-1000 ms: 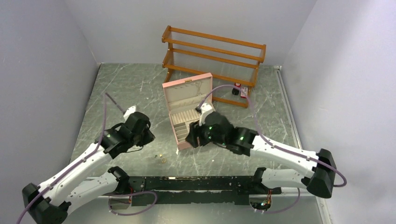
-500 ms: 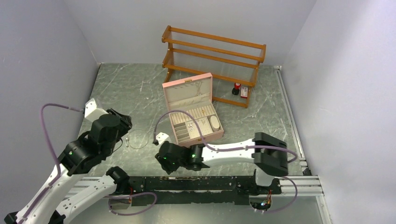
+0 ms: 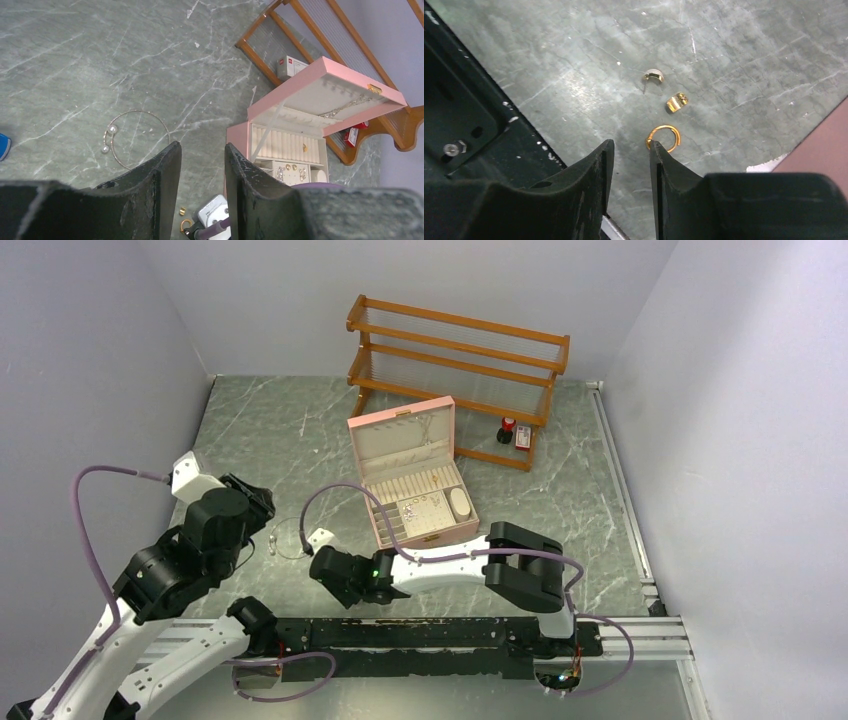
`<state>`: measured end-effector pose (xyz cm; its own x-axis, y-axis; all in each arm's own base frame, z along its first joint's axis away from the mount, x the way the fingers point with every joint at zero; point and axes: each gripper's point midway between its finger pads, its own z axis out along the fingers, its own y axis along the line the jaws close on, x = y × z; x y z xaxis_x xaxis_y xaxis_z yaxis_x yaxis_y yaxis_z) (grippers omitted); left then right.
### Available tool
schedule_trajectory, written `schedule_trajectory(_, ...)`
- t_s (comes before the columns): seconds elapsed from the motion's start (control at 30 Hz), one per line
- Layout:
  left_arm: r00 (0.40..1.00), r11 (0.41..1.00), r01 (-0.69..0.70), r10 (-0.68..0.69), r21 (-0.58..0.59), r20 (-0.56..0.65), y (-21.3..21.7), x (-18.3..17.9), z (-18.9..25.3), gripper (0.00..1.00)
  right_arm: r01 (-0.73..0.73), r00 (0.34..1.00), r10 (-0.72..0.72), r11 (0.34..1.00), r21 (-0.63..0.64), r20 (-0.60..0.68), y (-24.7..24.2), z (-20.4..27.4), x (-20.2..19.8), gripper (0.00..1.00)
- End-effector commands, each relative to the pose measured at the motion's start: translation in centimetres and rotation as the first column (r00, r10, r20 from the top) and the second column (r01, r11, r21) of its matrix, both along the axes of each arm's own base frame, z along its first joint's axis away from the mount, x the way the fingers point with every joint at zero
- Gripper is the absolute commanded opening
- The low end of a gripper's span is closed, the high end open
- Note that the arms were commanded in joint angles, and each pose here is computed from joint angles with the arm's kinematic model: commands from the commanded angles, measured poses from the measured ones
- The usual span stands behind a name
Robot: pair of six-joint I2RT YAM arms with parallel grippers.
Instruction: Organize the mixed jewelry
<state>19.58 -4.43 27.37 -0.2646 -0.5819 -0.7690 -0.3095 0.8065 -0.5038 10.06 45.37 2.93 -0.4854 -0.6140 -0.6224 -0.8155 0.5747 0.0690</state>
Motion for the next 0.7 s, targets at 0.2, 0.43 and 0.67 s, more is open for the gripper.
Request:
schedule_trajectory(0.2, 0.999, 0.999, -0.02, 0.019, 0.034, 0.031, 0.8, 0.1, 0.8, 0.43, 0.029, 0.999, -0.029, 0.999, -0.024, 0.035, -0.2, -0.3, 1.5, 0.37)
schedule_trajectory(0.43, 1.0, 0.999, -0.008, 0.007, 0.05, 0.019, 0.4, 0.4, 0.3, 0.43, 0.028, 1.0, -0.027, 0.999, -0.041, 0.014, -0.5, -1.3, 1.6, 0.33)
schedule_trajectory(0.67, 1.0, 0.999, 0.002, -0.003, 0.046, 0.012, 0.1, 0.5, 0.0, 0.43, 0.023, 1.0, -0.023, 0.999, -0.049, 0.002, -0.7, -1.9, 1.7, 0.19)
